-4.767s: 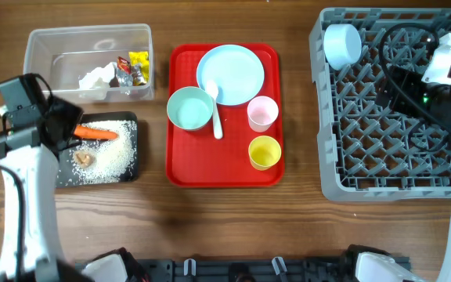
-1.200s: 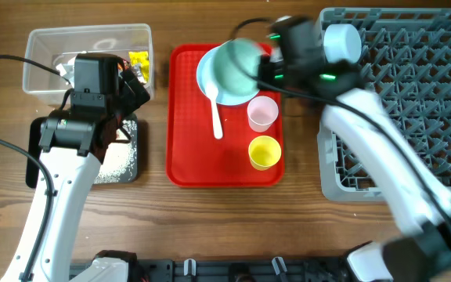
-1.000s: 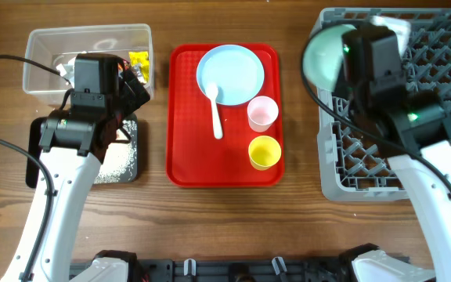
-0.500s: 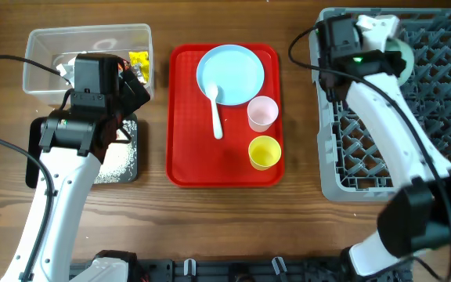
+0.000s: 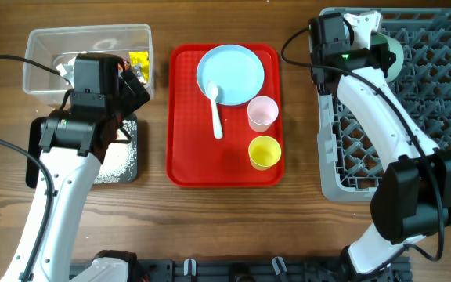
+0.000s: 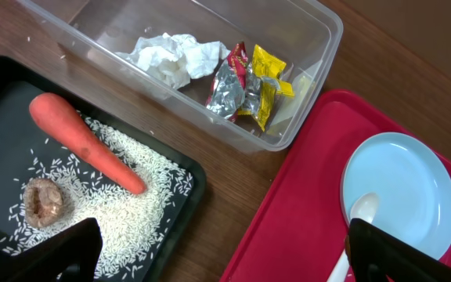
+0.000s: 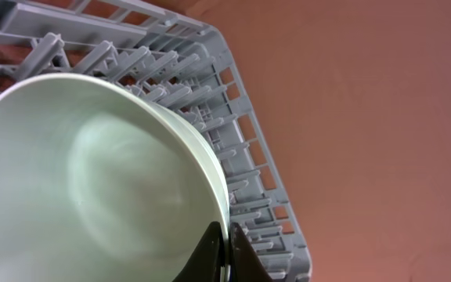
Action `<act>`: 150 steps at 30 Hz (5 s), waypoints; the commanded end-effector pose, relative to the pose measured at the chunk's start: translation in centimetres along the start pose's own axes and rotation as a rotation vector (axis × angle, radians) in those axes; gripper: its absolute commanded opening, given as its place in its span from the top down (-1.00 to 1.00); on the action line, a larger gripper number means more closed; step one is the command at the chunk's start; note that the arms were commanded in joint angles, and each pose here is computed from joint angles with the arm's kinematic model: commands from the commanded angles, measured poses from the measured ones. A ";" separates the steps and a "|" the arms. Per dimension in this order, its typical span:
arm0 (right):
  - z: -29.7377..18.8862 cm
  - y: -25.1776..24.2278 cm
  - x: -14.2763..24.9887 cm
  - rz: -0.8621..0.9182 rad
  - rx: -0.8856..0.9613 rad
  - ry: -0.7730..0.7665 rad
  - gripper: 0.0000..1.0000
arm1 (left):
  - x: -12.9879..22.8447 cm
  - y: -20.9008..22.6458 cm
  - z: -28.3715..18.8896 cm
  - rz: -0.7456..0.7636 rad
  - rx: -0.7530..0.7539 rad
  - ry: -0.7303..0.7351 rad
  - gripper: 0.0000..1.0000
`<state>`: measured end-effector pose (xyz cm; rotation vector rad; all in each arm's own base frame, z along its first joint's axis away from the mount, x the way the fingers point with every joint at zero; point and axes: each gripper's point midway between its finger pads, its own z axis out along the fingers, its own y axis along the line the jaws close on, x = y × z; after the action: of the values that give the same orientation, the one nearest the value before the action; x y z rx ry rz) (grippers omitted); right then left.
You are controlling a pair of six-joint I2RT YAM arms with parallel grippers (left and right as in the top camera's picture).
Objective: Sort waste into correct bins and load items into the dishwasher rack
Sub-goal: 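Release the green bowl and move the right gripper back over the tray, then grasp the white spoon on the red tray with the right gripper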
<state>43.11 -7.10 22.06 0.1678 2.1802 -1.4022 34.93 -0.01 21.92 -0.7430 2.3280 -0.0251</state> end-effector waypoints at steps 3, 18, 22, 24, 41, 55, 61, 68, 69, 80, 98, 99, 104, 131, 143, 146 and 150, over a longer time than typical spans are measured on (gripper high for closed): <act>0.7 0.6 0.7 -0.100 0.011 0.024 0.91 | -0.2 0.1 0.1 0.000 -0.001 -0.001 -1.00; 2.1 2.1 2.0 -0.141 0.013 0.069 0.91 | -0.2 0.1 0.1 0.000 -0.001 -0.001 -1.00; 2.2 1.8 2.1 -0.096 0.027 0.073 0.91 | -0.2 0.1 0.1 0.000 -0.001 -0.001 -1.00; 2.2 2.0 2.3 -0.087 0.020 0.080 0.91 | -0.2 0.1 0.1 0.000 -0.001 -0.001 -1.00; 0.6 6.4 4.8 -0.208 -0.127 0.098 0.90 | -0.2 0.1 0.1 0.000 -0.001 -0.001 -1.00; -3.3 9.1 6.5 -0.373 -0.248 0.091 -0.50 | -0.2 0.1 0.1 0.000 -0.001 -0.001 -1.00; -4.6 10.0 6.6 -0.317 -0.335 0.102 -0.75 | -0.2 0.1 0.1 0.000 -0.001 -0.001 -1.00; -6.8 7.6 3.6 -0.148 -0.432 0.042 -0.82 | -0.2 0.1 0.1 0.000 -0.001 -0.001 -1.00; -7.4 6.5 3.0 -0.112 -0.445 0.022 -0.83 | -0.1 0.1 0.1 0.000 -0.001 -0.001 -1.00; -19.2 5.4 0.8 0.089 -1.182 -0.096 -0.78 | -0.2 0.1 0.1 0.000 -0.001 -0.001 -1.00; -24.0 8.8 0.5 0.110 -1.496 -0.026 -0.71 | -0.1 0.1 0.1 0.000 -0.001 -0.001 -1.00; -24.1 8.7 0.2 0.117 -1.499 -0.037 -0.73 | -0.2 0.1 0.1 0.000 -0.001 -0.001 -1.00; -27.8 9.0 -2.1 0.161 -1.652 -0.129 -0.60 | -0.6 -0.3 0.1 -0.007 0.013 -0.019 -1.00; -28.3 31.3 7.6 -0.027 -1.389 0.185 -0.38 | -0.6 -0.3 0.1 -0.006 0.012 -0.018 -1.00; -27.9 31.4 7.6 -0.014 -1.369 0.182 -0.38 | -0.6 -0.3 0.1 -0.006 0.012 -0.018 -1.00; -27.9 31.9 7.6 -0.010 -1.373 0.178 -0.30 | -0.6 -0.3 0.1 -0.006 0.012 -0.018 -1.00; -27.7 32.8 8.0 -0.016 -1.373 0.186 -0.01 | -0.6 -0.3 0.1 -0.006 0.012 -0.018 -1.00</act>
<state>38.63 30.39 1.98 -0.2353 2.7456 0.3600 35.35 -0.06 22.25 -0.7405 2.3072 -0.0365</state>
